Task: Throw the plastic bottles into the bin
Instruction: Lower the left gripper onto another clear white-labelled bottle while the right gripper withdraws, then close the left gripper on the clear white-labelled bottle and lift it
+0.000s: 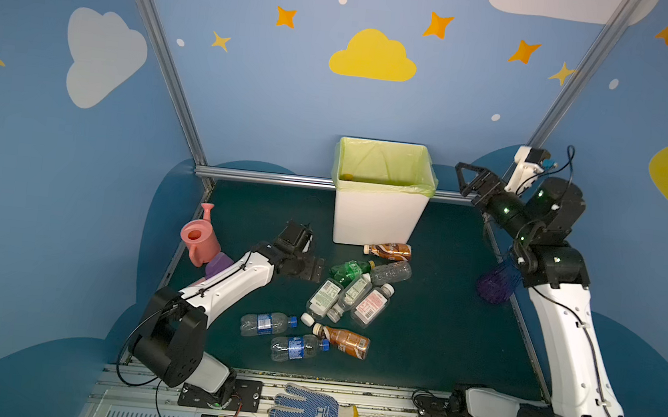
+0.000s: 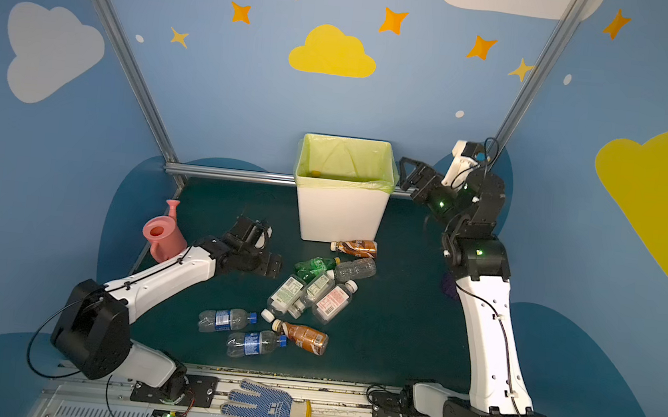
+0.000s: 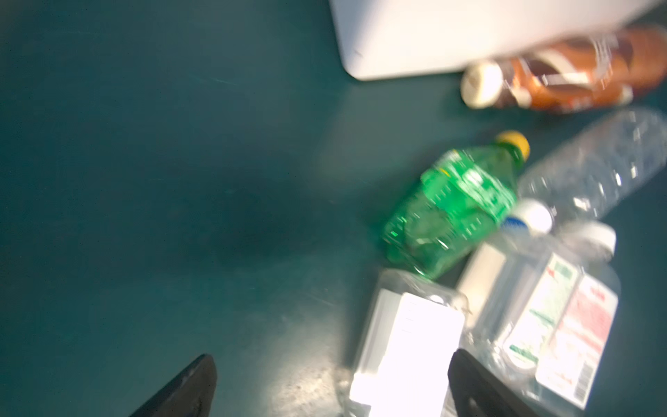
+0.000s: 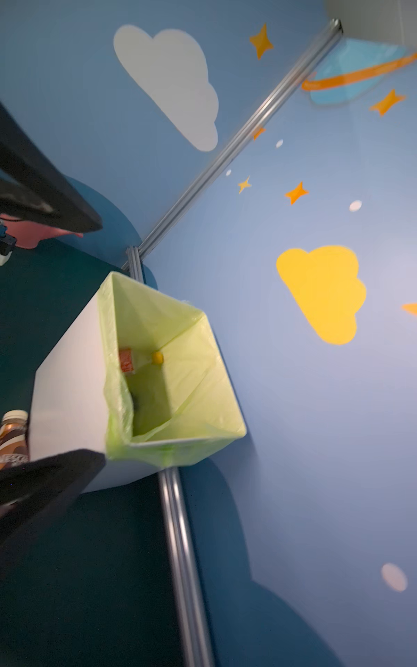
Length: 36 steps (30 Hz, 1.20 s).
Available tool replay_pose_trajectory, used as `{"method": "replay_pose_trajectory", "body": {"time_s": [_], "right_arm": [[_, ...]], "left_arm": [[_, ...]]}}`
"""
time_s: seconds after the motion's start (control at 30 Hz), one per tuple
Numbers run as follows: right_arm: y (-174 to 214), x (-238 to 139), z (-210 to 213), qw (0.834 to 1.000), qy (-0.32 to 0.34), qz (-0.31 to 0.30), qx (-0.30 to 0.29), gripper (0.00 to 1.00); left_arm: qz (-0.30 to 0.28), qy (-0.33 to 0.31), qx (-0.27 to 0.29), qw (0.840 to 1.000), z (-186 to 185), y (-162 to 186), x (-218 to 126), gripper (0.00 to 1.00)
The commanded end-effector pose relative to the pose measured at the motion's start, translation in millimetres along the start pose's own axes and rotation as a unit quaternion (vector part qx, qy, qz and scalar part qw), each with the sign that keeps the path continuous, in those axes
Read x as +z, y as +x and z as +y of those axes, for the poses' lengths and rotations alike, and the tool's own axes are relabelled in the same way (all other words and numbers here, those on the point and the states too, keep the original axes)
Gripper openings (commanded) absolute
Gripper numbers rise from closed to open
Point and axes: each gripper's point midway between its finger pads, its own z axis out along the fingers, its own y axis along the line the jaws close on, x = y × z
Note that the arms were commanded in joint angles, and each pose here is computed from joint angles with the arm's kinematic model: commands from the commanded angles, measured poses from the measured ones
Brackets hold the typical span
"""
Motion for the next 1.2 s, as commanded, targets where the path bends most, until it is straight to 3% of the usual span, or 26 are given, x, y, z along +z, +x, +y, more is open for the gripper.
{"method": "replay_pose_trajectory", "body": {"time_s": [0.0, 0.2, 0.47, 0.73, 0.97, 1.17], "right_arm": [[67, 10, -73, 0.993, 0.079, 0.066, 0.060, 0.94], [143, -16, -133, 0.975, 0.144, 0.126, 0.114, 0.94], [189, -39, -163, 0.960, 0.180, 0.143, 0.159, 0.95], [202, -45, -171, 0.955, 0.190, 0.152, 0.169, 0.95], [205, -46, -174, 0.953, 0.195, 0.158, 0.170, 0.95], [208, -47, -176, 0.952, 0.198, 0.161, 0.171, 0.95]], "left_arm": [[0.066, -0.015, 0.061, 0.996, -6, 31, 5, 0.99], [0.113, -0.005, 0.098, 0.989, -32, 52, 18, 0.95], [0.128, -0.039, 0.119, 0.984, -38, 61, 33, 0.93], [0.140, -0.074, 0.116, 0.981, -29, 62, 48, 0.86], [0.147, -0.117, 0.108, 0.976, -11, 66, 56, 0.72], [0.146, -0.143, 0.083, 0.975, 12, 66, 53, 0.71]]}}
